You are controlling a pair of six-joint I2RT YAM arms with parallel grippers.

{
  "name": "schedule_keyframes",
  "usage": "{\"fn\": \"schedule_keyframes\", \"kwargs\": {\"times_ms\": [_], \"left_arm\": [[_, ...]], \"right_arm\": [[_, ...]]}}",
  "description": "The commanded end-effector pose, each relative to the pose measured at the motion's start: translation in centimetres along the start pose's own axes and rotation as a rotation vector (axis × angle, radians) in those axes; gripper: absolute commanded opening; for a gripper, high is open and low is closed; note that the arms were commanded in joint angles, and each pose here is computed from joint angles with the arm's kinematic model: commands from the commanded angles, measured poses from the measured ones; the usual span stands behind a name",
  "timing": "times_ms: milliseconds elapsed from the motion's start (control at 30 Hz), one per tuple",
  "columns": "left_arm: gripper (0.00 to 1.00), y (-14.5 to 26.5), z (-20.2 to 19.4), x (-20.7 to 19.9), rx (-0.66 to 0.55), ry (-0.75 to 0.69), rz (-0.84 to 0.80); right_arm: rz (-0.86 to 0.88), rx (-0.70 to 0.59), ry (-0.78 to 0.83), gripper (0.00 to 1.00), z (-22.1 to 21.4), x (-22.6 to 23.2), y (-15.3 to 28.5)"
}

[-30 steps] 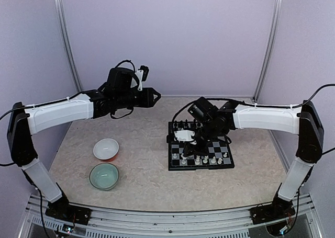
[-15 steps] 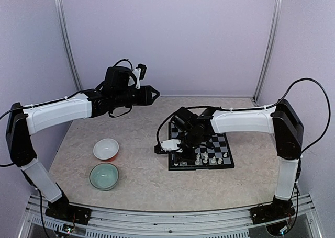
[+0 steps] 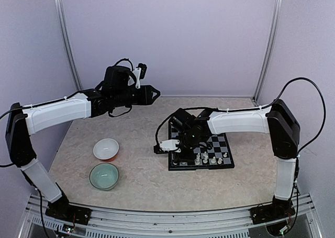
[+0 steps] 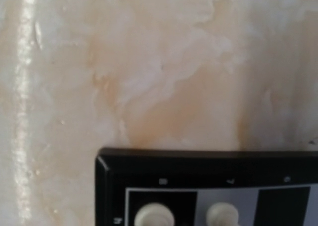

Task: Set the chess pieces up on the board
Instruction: Place the rook at a1, then pick up the rook from the chessboard.

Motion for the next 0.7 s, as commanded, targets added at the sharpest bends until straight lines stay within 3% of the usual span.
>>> {"fn": "schedule_keyframes", "kwargs": {"times_ms": [0, 300, 667], "left_arm": [[0.40, 1.0, 1.4, -0.6, -0.042, 0.001, -0.030], [0.40, 0.8, 1.2, -0.7, -0.034, -0.001, -0.038], [0.39, 0.4, 0.8, -1.2, -0.017, -0.001, -0.076]], "right_arm": [[-0.001, 0.005, -0.011, 0.22, 0.2, 0.0, -0.1], [-0.046, -0.081, -0.007, 0.30, 1.4, -1.2, 4.8], [-0.238, -0.014, -0.161, 0.35, -8.9, -11.0, 7.9]]}}
Point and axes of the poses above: each gripper's point midway between its finger pads, its own y axis back along the fingers, its own x axis along the line the jaws close on, z = x × y, the point moved 2 cm from there along y, back along the fingers, and after that the axes turned 3 degrees about -y, right-handed, at the moved point
